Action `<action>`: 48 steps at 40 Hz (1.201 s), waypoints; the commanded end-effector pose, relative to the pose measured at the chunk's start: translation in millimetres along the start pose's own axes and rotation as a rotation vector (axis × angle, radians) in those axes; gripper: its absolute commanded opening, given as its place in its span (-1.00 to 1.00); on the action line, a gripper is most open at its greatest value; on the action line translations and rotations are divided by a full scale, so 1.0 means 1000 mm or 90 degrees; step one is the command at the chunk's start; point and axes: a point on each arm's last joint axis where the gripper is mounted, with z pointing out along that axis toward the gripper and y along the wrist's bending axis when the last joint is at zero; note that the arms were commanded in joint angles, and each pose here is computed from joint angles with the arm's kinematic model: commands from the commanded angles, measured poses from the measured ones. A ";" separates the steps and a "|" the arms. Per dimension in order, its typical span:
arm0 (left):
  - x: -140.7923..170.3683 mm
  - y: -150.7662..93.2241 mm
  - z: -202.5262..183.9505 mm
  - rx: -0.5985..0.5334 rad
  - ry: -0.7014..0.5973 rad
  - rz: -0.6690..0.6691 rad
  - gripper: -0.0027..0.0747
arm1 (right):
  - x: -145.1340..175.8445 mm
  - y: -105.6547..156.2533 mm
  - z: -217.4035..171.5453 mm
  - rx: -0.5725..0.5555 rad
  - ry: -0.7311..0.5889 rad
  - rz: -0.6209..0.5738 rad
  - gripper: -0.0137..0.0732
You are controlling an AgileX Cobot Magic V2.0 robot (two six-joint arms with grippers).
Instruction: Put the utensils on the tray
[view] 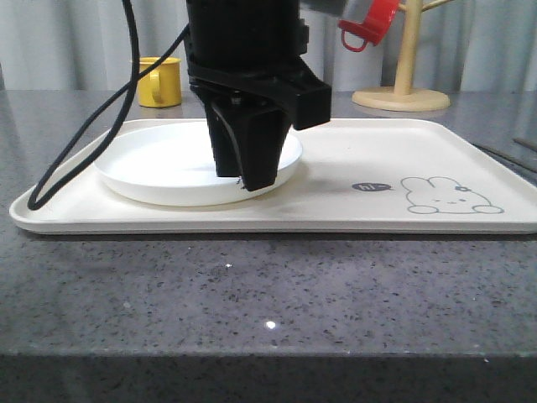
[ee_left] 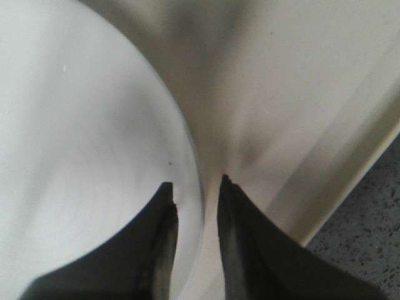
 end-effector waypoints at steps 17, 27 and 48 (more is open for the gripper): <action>0.010 0.016 -0.111 -0.044 -0.180 -0.037 -0.98 | -0.017 0.001 -0.001 0.001 -0.062 -0.003 0.61; 0.057 0.058 -0.143 -0.092 -0.207 -0.128 -0.98 | -0.017 0.001 -0.001 0.001 -0.062 -0.003 0.61; 0.196 0.077 -0.137 -0.180 -0.325 -0.362 -0.98 | -0.017 0.001 -0.001 0.001 -0.062 -0.003 0.61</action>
